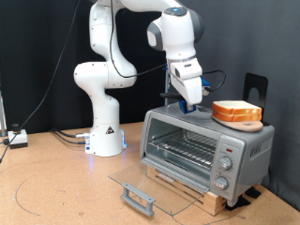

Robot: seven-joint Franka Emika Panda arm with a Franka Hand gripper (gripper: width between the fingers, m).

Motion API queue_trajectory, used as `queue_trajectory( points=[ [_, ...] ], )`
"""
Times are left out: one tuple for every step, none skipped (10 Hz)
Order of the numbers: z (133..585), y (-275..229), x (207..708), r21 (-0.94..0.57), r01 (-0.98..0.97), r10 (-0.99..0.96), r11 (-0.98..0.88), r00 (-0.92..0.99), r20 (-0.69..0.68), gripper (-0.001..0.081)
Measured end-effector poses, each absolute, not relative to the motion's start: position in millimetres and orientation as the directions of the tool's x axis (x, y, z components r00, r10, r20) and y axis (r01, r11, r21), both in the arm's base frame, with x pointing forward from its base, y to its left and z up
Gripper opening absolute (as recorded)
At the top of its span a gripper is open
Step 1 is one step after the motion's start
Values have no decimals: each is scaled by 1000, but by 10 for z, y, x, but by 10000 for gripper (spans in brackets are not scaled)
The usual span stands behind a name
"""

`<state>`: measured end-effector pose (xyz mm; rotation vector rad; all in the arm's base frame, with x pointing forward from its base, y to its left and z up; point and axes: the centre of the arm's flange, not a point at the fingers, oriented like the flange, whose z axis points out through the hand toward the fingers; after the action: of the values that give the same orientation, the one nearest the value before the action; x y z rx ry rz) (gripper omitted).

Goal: Make a piece of toast with the oven

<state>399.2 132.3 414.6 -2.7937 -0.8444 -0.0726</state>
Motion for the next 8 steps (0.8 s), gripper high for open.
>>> queue_trajectory(
  points=[
    [4123,1384,3996,-194,559,546,-807,829,121,396],
    [4111,1446,4000,-190,564,548,-803,825,133,396],
    [4106,1515,3997,-186,571,553,-799,821,146,396],
    [4104,1585,3991,-184,577,555,-796,817,158,396],
    [4102,1653,3980,-182,579,555,-795,815,166,396],
    [4100,1714,3969,-179,578,553,-797,815,171,396],
    [4098,1767,3963,-172,573,547,-801,818,177,396],
    [4096,1808,3961,-170,563,535,-809,824,183,396]
  ],
)
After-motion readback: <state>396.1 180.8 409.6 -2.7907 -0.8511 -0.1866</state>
